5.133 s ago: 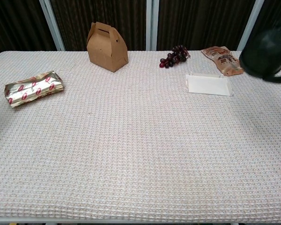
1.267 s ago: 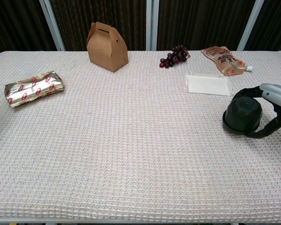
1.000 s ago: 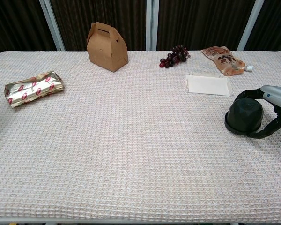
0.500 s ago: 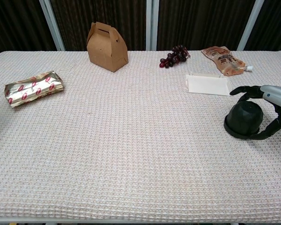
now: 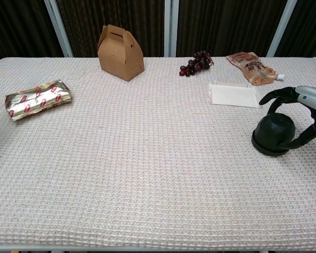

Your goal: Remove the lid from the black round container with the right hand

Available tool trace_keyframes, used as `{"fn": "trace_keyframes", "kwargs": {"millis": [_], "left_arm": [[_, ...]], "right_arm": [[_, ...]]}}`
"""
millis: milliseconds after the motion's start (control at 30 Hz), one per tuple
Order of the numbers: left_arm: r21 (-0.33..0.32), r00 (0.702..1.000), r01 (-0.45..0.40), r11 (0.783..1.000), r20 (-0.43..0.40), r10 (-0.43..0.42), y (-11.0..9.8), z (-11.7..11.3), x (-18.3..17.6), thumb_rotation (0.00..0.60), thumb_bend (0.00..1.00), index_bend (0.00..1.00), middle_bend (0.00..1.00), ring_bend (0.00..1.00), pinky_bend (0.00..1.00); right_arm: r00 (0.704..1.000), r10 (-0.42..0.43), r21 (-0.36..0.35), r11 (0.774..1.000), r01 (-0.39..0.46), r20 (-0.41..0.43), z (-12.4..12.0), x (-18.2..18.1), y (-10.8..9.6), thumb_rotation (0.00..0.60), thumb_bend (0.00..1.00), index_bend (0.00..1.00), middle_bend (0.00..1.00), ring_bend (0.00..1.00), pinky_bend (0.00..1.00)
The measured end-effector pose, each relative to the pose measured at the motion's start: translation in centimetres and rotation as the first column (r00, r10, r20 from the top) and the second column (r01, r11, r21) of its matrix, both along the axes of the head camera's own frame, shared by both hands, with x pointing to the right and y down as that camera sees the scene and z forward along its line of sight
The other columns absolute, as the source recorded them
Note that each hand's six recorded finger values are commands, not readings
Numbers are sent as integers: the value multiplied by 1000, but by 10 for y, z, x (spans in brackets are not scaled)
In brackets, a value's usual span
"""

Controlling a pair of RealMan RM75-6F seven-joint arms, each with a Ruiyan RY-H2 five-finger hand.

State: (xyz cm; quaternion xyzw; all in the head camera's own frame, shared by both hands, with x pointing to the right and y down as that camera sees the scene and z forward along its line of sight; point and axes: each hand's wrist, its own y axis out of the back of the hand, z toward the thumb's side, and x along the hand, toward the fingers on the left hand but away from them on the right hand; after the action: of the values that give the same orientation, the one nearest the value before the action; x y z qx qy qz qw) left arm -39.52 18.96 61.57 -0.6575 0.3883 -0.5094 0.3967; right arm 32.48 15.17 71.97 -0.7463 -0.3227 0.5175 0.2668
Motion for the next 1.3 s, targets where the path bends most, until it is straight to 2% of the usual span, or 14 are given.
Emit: {"fn": "trace_keyframes", "kwargs": {"millis": [233,467,667,833,1033,1133,1200,1300], "left_arm": [[0,1000,0,1000,0,0,0,0,0,600,21,227,168,76,265],[0,1000,0,1000,0,0,0,0,0,600,21,227,168,76,265],[0,1000,0,1000,0,0,0,0,0,600,20,227,168,76,265],[0,1000,0,1000,0,0,0,0,0,600,20,227,168,76,265],[0,1000,0,1000,0,0,0,0,0,600,21,227,168,76,265],[0,1000,0,1000,0,0,0,0,0,600,20,227,168,76,265],[0,1000,0,1000,0,0,0,0,0,600,21,227,168,76,266],[0,1000,0,1000,0,0,0,0,0,600,21,227,168,76,265]], "right_arm": [[1000,13,38,999,-14,23,-8,-1,-5,600,32,379,442,44,0],[998,27,87,996,-33,60,-27,-1,-14,600,40,388,449,47,0],[994,88,147,984,-96,62,-48,25,-28,600,42,390,449,47,0],[990,139,152,978,-140,17,-45,54,-28,600,42,390,449,47,0],[982,184,115,977,-179,-34,-28,82,-20,600,43,391,444,47,0],[979,196,100,977,-190,-52,-20,90,-16,600,37,385,416,44,0],[978,200,85,977,-195,-57,-16,92,-14,600,25,343,368,24,0],[979,195,53,980,-192,-62,-12,94,-11,600,1,202,210,0,0]]}}
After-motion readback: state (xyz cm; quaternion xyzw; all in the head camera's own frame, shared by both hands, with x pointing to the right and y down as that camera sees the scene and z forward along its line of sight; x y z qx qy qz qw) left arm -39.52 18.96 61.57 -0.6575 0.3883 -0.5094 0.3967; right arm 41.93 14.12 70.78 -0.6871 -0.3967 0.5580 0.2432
